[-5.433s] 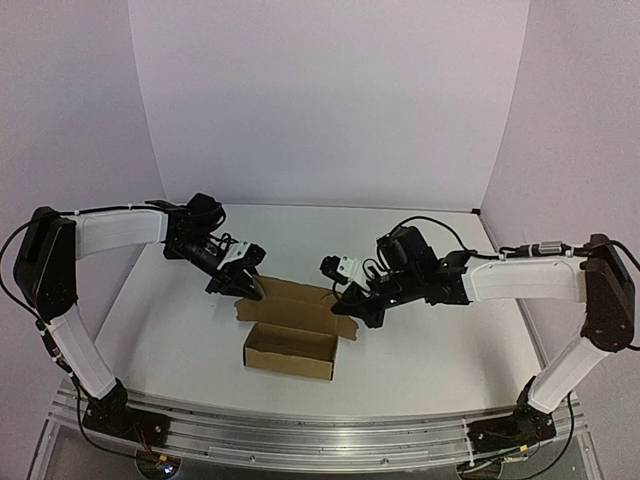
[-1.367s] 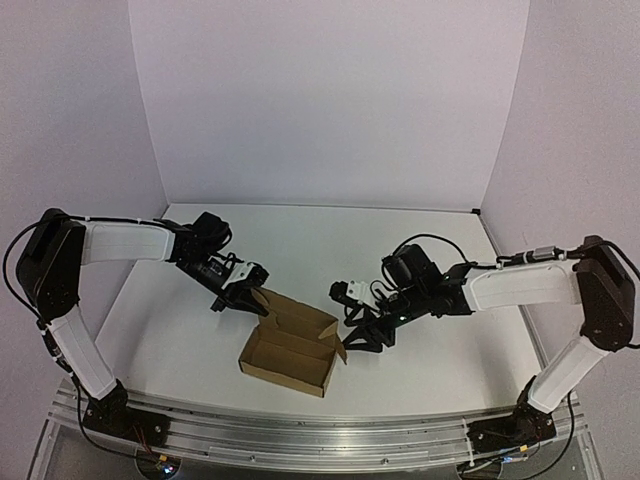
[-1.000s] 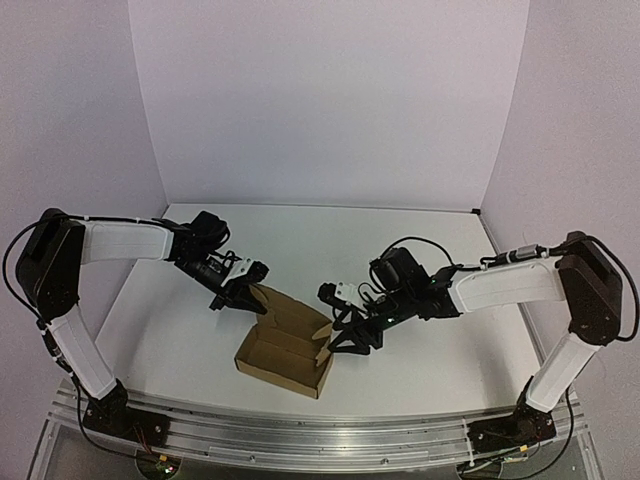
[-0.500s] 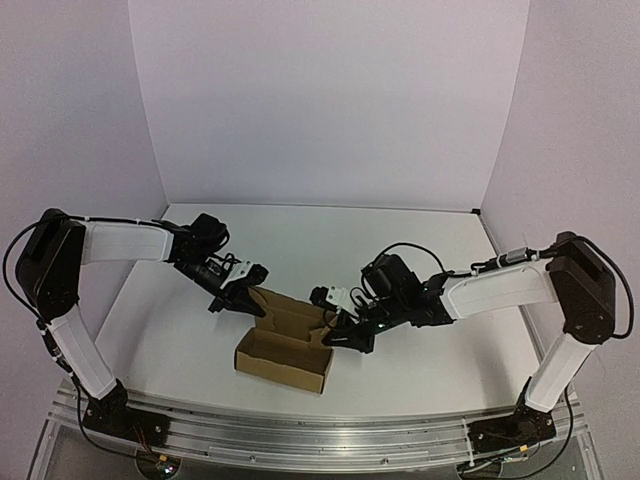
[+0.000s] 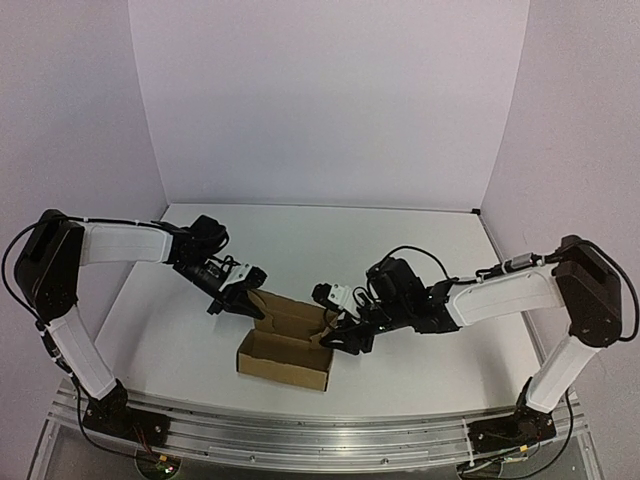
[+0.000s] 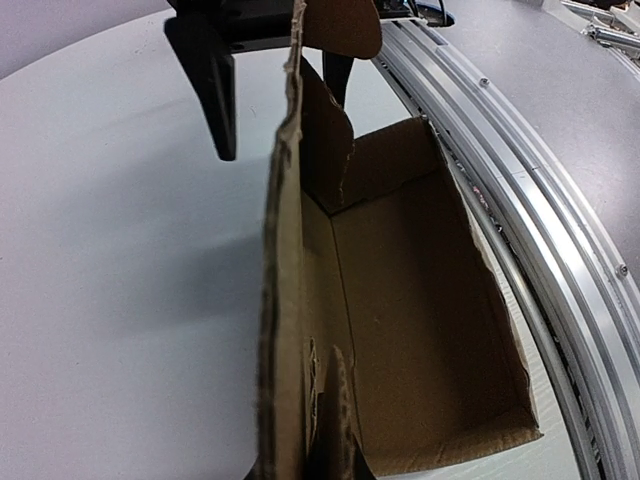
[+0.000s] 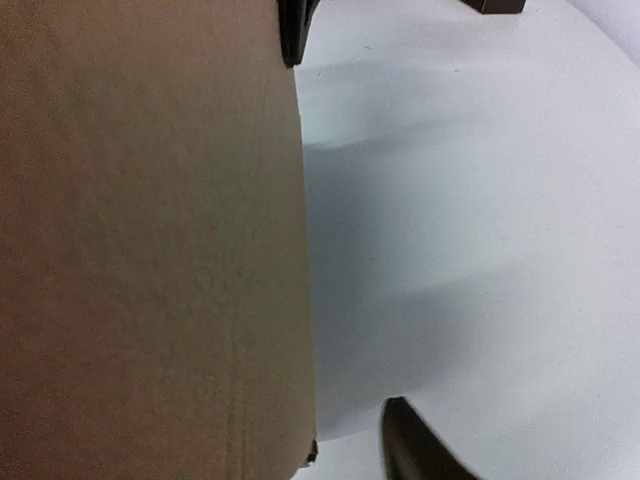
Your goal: Fold the paper box
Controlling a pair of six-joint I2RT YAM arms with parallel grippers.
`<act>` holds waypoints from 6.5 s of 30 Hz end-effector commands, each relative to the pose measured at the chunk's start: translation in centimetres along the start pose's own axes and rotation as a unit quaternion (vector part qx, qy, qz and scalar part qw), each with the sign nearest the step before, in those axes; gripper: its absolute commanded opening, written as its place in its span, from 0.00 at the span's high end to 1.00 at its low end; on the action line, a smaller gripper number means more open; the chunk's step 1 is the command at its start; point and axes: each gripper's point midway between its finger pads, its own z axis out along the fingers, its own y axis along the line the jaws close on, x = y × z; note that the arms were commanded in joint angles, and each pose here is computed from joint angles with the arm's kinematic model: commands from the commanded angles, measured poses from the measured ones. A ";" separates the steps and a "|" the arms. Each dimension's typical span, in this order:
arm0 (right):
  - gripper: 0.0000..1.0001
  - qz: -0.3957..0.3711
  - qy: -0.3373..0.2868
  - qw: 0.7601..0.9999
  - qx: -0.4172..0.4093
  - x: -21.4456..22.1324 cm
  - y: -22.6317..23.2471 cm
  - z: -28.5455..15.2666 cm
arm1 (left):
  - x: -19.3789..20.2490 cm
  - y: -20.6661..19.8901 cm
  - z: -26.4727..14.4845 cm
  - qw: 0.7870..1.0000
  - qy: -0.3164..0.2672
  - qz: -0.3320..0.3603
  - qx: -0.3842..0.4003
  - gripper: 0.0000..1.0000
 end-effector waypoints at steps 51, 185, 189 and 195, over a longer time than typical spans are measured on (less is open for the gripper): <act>0.59 0.229 0.039 0.972 0.034 -12.8 1.0 -1.2 | -2.5 -14.6 -3.5 0.990 0.052 0.128 -0.038 0.50; 0.50 0.538 0.112 0.832 0.077 -1.2 -6.5 6.7 | 1.3 -2.1 3.7 0.932 0.196 0.187 -0.239 0.41; 0.50 0.533 0.113 0.835 0.069 -1.3 -6.1 6.2 | 1.5 -1.0 3.2 0.925 0.208 0.171 -0.268 0.51; 0.47 0.513 0.109 0.850 0.038 -2.5 -5.0 5.1 | 2.6 -1.5 2.9 0.921 0.225 0.173 -0.268 0.70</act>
